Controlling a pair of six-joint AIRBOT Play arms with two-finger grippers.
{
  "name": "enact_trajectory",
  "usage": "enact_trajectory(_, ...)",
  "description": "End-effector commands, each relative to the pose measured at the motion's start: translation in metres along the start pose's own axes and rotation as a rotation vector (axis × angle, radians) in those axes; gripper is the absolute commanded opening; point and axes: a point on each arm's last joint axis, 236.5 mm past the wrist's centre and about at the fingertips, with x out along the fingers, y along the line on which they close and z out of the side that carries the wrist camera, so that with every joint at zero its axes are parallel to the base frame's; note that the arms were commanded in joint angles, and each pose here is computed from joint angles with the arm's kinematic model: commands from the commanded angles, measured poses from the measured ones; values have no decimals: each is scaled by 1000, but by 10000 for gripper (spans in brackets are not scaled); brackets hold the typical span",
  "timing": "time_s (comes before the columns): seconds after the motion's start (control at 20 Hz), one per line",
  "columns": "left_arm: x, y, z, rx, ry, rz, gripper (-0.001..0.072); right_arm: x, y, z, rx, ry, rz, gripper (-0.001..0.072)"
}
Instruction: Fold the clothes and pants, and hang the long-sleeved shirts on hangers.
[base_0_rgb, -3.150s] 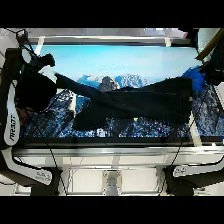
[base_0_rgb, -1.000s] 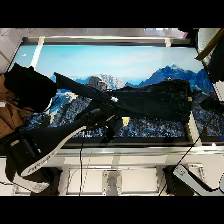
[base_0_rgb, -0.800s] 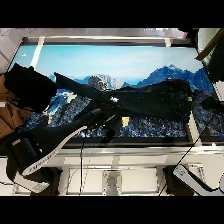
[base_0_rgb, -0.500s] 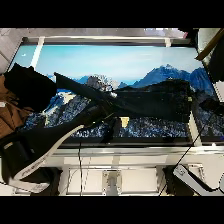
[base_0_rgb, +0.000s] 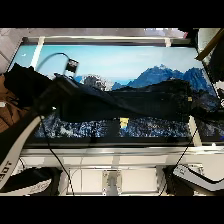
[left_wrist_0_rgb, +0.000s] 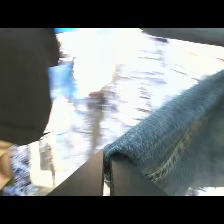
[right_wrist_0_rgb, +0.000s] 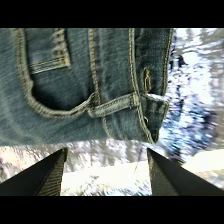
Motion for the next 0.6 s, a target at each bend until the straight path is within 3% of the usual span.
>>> enact_trajectory(0.0, 13, 55, -6, -69, 39, 69, 13, 26, -4, 6, 69, -6, 39, 549)
enact_trajectory(0.2, 18, 67, -10, -99, 57, 83, 14, 55, -13, 9, 122, -7, 65, 548)
enact_trajectory(0.55, 18, 66, -10, -105, 58, 79, 14, 73, 37, 24, 35, -37, 249, 547)
